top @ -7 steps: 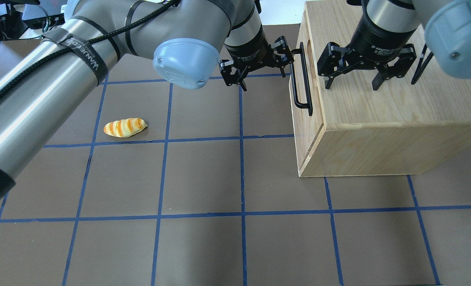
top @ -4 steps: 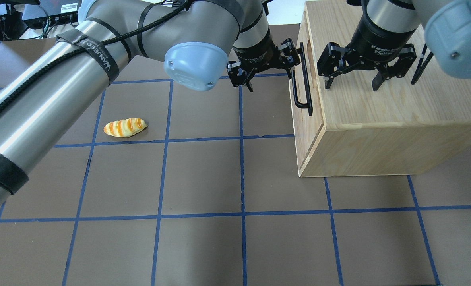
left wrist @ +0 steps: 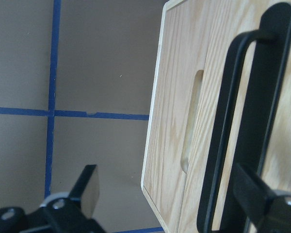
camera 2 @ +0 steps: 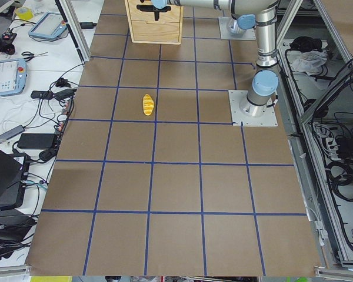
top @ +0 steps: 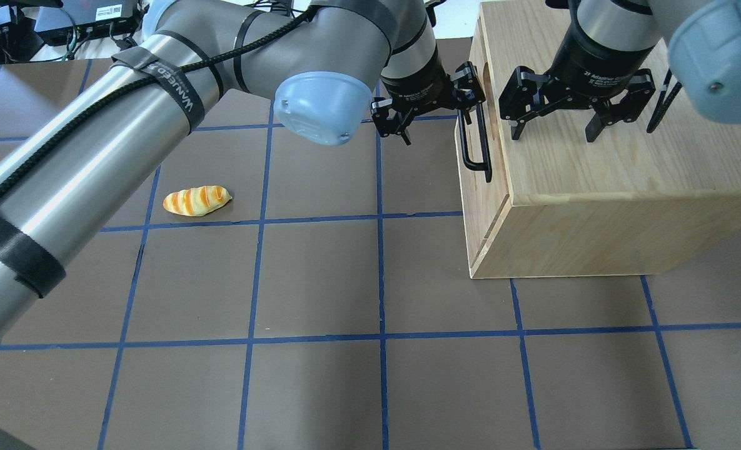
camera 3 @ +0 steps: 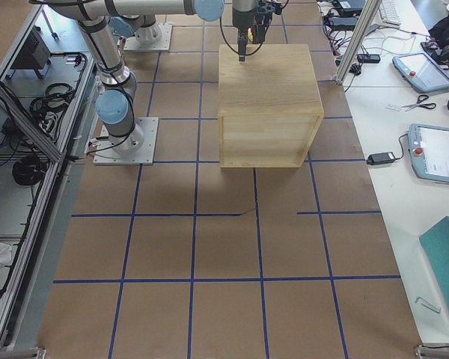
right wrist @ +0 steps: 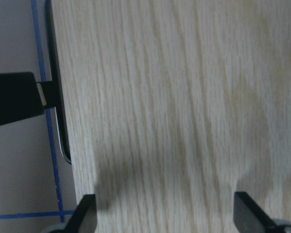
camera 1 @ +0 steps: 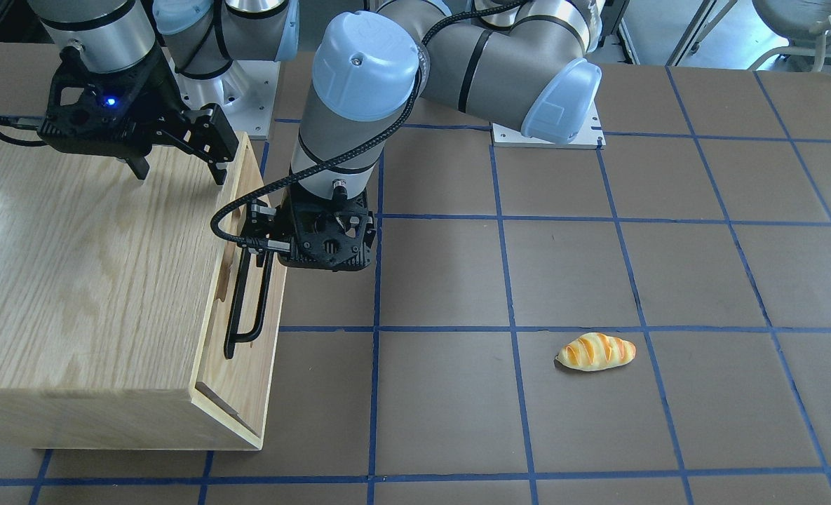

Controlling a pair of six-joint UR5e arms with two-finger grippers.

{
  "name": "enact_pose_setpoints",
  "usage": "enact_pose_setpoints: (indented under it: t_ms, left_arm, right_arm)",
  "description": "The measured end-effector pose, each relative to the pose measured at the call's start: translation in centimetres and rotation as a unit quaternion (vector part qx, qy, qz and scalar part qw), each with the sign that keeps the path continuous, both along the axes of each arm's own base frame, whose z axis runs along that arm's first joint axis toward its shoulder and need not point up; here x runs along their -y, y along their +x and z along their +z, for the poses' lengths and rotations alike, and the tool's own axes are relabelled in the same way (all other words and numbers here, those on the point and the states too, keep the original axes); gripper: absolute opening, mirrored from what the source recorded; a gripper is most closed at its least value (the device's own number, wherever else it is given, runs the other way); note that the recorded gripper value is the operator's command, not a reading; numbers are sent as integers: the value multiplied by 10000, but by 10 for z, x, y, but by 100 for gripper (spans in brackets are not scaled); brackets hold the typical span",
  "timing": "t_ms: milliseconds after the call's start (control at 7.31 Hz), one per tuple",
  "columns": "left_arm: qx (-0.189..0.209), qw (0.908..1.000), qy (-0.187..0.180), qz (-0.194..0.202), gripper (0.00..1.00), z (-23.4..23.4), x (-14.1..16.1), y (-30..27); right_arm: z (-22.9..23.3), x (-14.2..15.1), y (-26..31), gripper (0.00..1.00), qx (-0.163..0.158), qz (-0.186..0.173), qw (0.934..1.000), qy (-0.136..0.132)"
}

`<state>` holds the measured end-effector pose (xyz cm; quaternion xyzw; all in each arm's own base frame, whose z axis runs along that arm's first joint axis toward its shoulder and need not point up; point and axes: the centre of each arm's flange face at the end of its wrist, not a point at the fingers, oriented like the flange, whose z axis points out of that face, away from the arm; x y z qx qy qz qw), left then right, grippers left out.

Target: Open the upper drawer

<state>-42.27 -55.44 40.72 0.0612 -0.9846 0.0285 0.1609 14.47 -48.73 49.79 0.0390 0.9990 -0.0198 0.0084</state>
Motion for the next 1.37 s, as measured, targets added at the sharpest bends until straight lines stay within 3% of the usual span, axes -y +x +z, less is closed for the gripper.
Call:
enact_pose_setpoints:
  t_ms: [1368]
  left_arm:
    - [65, 9999, 75, -68, 100, -21, 3, -10]
  right_arm:
    - [0, 0, 0, 100, 0, -2, 10000, 0]
